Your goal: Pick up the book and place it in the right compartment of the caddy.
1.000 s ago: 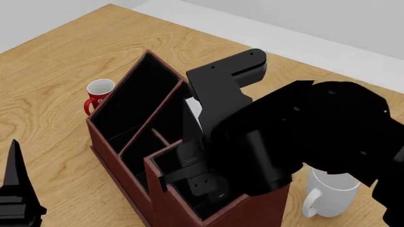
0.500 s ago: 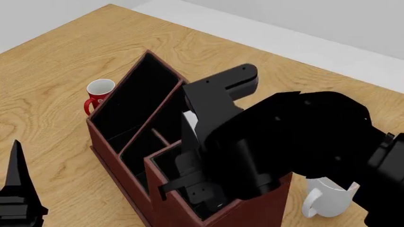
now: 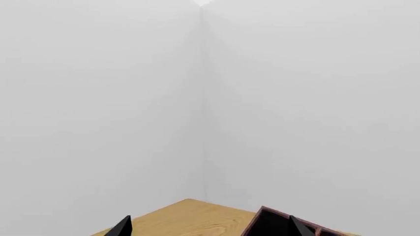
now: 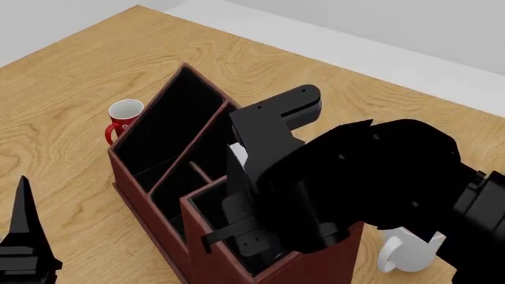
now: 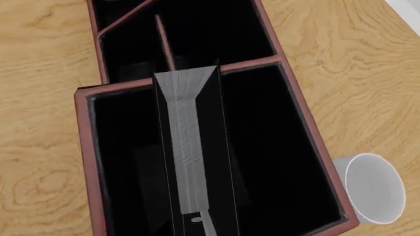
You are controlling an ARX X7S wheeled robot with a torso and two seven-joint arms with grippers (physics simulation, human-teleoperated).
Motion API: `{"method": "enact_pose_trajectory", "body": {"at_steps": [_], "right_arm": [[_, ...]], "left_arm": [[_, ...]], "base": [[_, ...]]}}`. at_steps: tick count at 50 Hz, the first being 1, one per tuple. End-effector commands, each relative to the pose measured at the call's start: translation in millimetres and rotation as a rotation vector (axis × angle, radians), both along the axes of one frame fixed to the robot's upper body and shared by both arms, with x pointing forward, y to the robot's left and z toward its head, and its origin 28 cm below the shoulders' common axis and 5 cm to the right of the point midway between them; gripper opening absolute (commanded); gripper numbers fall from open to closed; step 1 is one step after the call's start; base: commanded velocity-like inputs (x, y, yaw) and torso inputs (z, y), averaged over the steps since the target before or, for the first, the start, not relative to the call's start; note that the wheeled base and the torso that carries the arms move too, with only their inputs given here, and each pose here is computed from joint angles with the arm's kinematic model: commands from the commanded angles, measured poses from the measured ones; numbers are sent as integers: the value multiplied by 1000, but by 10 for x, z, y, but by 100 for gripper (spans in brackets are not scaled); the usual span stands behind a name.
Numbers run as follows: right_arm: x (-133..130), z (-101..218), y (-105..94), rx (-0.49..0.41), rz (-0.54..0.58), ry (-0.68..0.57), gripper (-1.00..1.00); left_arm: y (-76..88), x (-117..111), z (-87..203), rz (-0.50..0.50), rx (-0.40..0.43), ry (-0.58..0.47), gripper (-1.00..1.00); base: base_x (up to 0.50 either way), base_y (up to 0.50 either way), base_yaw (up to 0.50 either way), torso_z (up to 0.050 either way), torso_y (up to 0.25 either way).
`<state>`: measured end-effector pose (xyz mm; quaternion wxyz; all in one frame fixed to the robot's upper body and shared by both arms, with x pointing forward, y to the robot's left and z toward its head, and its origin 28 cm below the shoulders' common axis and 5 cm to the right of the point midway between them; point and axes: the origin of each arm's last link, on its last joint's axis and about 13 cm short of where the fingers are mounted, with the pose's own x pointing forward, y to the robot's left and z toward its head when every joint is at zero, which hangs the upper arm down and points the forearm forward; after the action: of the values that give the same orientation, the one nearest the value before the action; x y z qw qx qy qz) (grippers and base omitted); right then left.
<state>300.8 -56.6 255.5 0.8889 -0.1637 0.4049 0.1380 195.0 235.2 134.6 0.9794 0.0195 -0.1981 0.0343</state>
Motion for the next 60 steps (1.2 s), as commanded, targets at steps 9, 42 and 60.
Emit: {"method": "enact_pose_trajectory", "body": {"at_steps": [9,42,60], "right_arm": [[163,-282,19,21,9,2,-100],[129,-139,-21,14,10,-28,100],[2,212,-110,60,-9,-168,100]], "left_arm": [[2,7,-7,0,2,1,100],[-5,6,-2,-4,3,2,100],[-9,1,-3,-4,4,1,100]], "base": [[3,6,12,0,0],[1,2,3,0,0],[0,0,0,0,0]]}}
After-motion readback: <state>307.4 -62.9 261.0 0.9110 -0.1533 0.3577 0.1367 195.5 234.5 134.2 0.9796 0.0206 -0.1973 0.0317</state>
